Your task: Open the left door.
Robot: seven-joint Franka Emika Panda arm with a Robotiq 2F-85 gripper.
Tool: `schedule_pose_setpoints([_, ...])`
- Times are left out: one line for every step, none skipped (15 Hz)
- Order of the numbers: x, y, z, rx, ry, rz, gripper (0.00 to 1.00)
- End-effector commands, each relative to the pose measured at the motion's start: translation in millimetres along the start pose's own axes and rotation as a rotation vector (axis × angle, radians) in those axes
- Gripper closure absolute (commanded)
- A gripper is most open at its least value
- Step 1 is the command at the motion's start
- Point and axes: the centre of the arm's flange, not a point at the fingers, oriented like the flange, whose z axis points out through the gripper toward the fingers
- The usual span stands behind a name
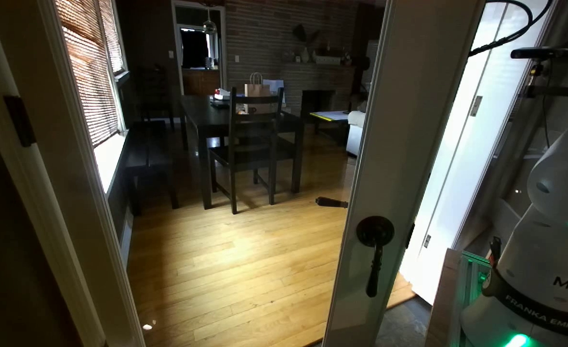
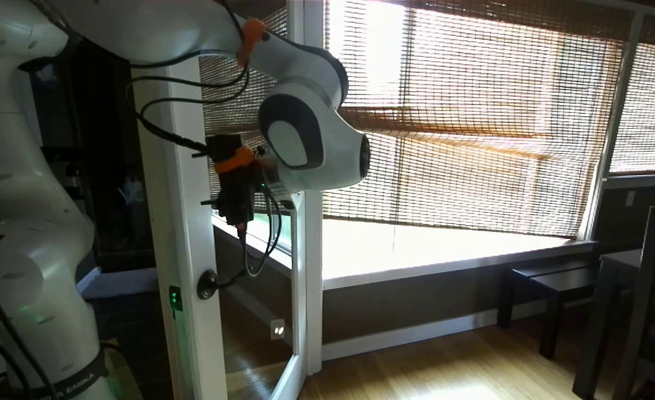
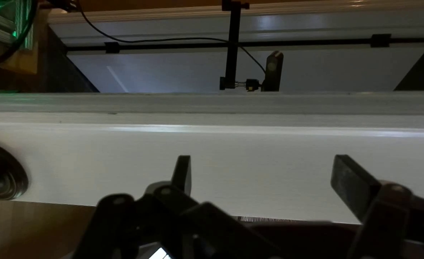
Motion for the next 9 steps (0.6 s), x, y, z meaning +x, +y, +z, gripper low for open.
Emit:
schedule_pose_setpoints([1,0,5,0.014,-0.006,-0.019,0.00])
schedule_pose_setpoints([2,0,9,0.012,0.006,-0.025,0.00])
schedule_pose_setpoints([3,0,15,0.026,0.002,-0.037,0.00])
schedule_pose_setpoints([4,0,20,0.030,0.000,-0.041,0.00])
schedule_pose_setpoints([5,0,23,0.036,-0.005,-0.040,0.00])
schedule_pose_setpoints([5,2,28,0.048,-0.014,-0.034,0.00])
schedule_pose_setpoints([5,3,32,0.059,-0.020,-0.030,0.00])
schedule_pose_setpoints([5,5,36,0.073,-0.028,-0.024,0.00])
schedule_pose_setpoints([4,6,42,0.084,-0.030,-0.017,0.00])
